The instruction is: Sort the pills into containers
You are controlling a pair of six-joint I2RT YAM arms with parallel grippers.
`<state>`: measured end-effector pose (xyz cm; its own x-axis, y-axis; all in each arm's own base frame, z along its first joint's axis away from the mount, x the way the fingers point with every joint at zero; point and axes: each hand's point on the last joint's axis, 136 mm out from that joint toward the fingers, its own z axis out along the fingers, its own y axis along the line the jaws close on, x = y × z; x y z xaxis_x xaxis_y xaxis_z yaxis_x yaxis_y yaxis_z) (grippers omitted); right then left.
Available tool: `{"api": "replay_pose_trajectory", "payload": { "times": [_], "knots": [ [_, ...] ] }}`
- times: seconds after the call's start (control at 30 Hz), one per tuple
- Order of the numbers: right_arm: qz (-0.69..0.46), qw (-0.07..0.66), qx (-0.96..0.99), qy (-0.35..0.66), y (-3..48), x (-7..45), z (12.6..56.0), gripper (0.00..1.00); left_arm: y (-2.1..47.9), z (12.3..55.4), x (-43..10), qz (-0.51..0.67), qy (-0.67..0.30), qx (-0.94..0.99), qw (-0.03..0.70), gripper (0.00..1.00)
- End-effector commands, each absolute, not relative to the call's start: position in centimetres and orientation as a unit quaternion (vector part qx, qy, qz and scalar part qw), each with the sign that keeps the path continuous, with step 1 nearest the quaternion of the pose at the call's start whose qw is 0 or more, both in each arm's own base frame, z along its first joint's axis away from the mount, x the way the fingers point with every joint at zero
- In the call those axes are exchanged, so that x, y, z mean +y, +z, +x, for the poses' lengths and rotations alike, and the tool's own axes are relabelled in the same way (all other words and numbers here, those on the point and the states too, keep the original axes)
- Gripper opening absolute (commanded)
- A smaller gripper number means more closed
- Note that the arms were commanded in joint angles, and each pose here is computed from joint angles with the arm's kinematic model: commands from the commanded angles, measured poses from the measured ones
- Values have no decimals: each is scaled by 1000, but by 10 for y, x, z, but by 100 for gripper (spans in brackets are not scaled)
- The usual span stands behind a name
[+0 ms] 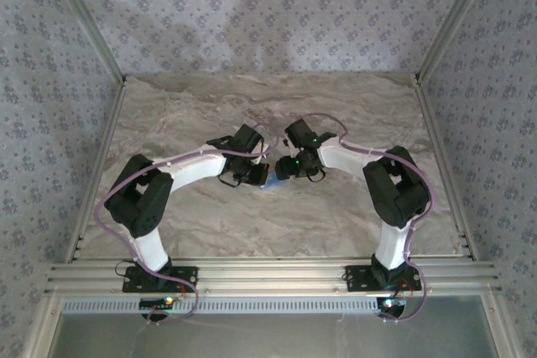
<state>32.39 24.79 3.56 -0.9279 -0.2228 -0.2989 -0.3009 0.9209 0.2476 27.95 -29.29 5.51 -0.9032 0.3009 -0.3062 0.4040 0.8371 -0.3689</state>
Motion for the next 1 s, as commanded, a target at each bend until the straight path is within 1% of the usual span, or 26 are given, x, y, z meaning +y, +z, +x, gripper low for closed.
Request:
{"api": "replay_pose_trajectory", "payload": {
  "times": [0.0, 0.97],
  "knots": [
    [-121, 114, 978, 130, 25, 240, 322, 66, 67, 275, -301, 188, -235, 945, 128, 0],
    [-114, 96, 980, 129, 16, 238, 320, 65, 40, 275, -283, 190, -179, 958, 122, 0]
  ]
}}
